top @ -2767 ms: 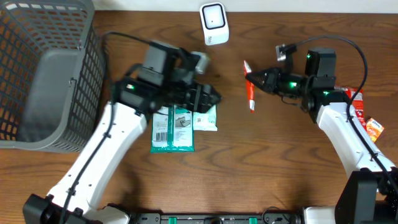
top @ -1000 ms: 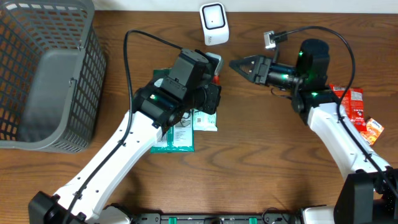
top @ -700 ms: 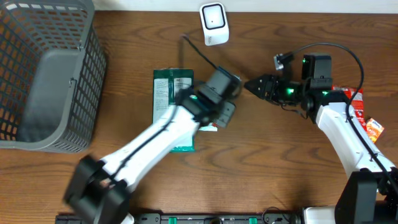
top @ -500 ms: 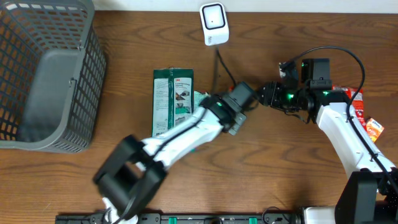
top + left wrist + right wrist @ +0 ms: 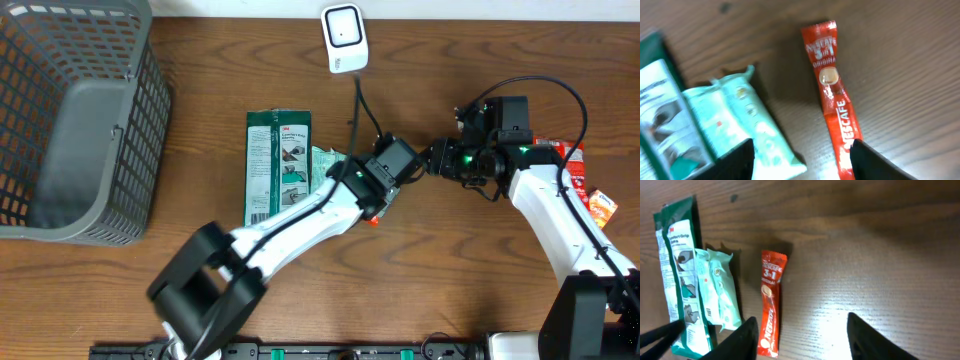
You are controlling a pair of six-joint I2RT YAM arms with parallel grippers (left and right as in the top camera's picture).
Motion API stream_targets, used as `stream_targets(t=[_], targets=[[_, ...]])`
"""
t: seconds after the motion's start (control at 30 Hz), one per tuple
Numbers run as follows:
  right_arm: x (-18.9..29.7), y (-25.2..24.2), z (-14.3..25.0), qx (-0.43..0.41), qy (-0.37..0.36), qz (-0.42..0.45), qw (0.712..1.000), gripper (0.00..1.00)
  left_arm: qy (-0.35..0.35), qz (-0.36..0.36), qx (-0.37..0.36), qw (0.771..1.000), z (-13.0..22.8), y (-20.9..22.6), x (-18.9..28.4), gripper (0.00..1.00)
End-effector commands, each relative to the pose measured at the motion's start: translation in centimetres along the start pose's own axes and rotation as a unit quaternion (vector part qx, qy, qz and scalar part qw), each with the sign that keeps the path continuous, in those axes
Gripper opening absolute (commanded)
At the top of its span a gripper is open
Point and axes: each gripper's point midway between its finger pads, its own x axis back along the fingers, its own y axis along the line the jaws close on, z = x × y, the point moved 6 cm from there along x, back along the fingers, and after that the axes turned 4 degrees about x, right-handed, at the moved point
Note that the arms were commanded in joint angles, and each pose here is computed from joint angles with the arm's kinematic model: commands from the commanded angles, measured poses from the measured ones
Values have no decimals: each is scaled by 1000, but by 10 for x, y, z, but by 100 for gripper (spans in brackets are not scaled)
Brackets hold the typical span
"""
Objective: Scan the item barcode
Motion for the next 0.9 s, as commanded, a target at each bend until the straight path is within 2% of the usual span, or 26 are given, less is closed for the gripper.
stream_targets(t=[0.0,0.07,0.1,0.2,0.27,0.37,0.57,0.73,0.8,0.87], targets=[[-2,8,6,15,13,3,1000,47,-72,7,86,994,-37,23,57,24],[-5,15,11,24,25,2,999,42,-77,5,123,989,-38,41,73,8],[-6,18,13,30,28,3,999,36,-77,10,135,988,-39,51,81,8],[-11,30,17,54,28,12,998,10,-67,35,168,983,-37,78,96,7],[-17,42,17,66,20,9,998,1,-50,52,194,978,-32,99,102,8],[-28,59,15,76,6,-2,997,1,-12,57,231,971,-20,127,102,9],[-63,64,18,74,-5,48,996,1,76,5,293,953,18,183,93,11],[-102,58,25,83,16,57,995,1,92,-9,319,943,29,201,90,14],[-113,52,29,82,25,67,994,1,91,-10,321,943,29,203,90,17],[-117,49,29,80,26,68,994,1,90,-10,321,943,29,203,90,27]])
